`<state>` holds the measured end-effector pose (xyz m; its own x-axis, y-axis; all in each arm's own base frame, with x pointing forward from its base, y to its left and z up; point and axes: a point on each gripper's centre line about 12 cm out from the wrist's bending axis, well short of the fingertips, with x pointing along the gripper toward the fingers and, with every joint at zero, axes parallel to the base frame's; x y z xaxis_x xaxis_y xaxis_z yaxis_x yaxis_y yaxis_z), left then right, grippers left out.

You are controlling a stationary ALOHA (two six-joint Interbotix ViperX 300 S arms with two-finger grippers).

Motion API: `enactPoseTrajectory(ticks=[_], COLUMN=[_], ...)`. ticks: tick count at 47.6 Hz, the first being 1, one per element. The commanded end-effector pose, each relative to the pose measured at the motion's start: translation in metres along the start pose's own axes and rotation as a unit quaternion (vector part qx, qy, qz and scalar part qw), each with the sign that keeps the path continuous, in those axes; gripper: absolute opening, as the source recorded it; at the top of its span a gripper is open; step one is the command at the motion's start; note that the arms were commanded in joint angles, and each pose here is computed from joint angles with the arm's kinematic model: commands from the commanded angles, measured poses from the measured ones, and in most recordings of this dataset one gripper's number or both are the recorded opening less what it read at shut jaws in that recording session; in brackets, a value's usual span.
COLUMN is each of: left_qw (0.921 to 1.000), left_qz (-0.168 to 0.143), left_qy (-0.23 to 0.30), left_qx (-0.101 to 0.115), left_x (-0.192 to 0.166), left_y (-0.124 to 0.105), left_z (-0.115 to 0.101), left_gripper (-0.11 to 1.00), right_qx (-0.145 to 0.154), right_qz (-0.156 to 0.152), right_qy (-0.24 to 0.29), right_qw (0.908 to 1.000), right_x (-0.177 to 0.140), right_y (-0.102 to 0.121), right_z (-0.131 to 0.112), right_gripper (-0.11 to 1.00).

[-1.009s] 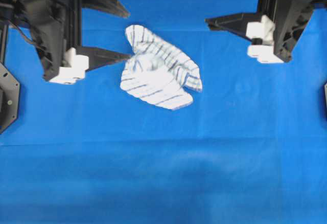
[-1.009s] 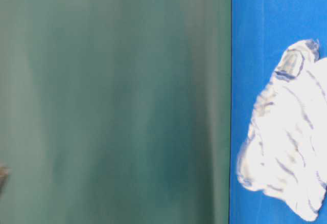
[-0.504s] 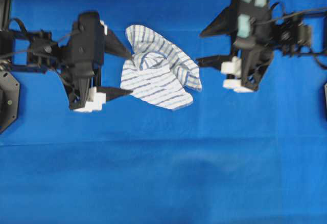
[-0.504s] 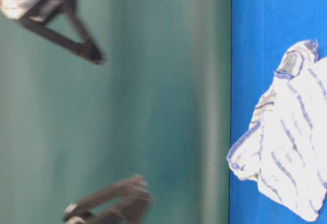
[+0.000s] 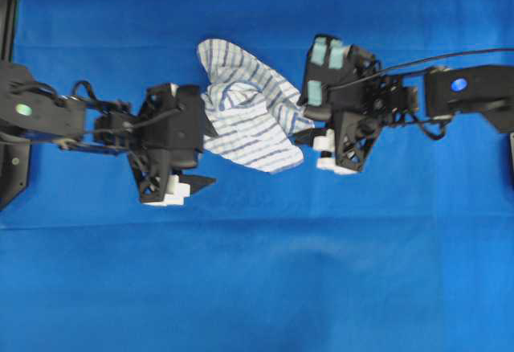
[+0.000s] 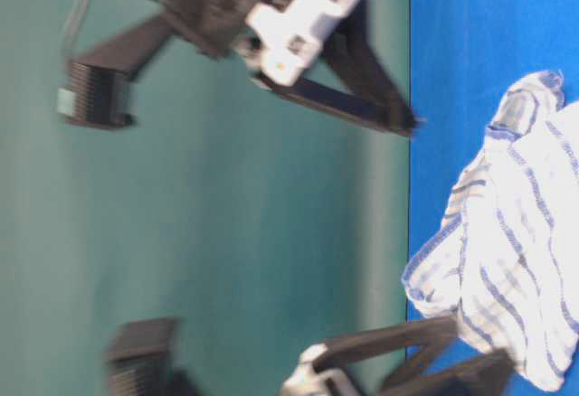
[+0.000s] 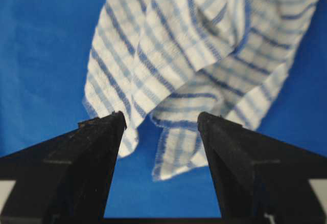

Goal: Lift the towel with both arms.

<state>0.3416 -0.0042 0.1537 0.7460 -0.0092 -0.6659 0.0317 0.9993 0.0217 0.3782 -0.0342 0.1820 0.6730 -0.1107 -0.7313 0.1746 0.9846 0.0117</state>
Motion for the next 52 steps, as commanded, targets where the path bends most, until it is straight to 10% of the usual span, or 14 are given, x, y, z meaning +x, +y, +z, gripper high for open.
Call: enactPoseTrajectory(ticks=[1,28,35,43,52], left_qw=[1.0000,0.9999,0.9998,0.9996,0.9996], left_qz=[-0.001,0.010,0.015,0.021,0.022], left_qy=[-0.002,0.012,0.008,0.005,0.005], left_qx=[0.002,-0.007,-0.012,-0.017,-0.017], left_x=[0.012,0.055,0.056,0.057,0.057], left_y=[-0.001,0.007,0.013,0.019,0.019], left_z=[0.001,-0.027,-0.024,-0.021,-0.021], left_gripper=[0.89,0.82,0.58,0.20,0.03], right_qx=[0.002,0.005,0.005,0.005,0.005], right_qz=[0.006,0.013,0.014,0.014,0.013], right_qy=[-0.003,0.032,0.023,0.023,0.025], right_qw=[1.0000,0.9994,0.9996,0.9996,0.9996], right_x=[0.011,0.071,0.072,0.072,0.072], right_y=[0.003,0.000,-0.002,-0.002,-0.002], right_z=[-0.001,-0.038,-0.036,-0.036,-0.036], right_gripper=[0.63,0.62,0.50,0.04,0.02])
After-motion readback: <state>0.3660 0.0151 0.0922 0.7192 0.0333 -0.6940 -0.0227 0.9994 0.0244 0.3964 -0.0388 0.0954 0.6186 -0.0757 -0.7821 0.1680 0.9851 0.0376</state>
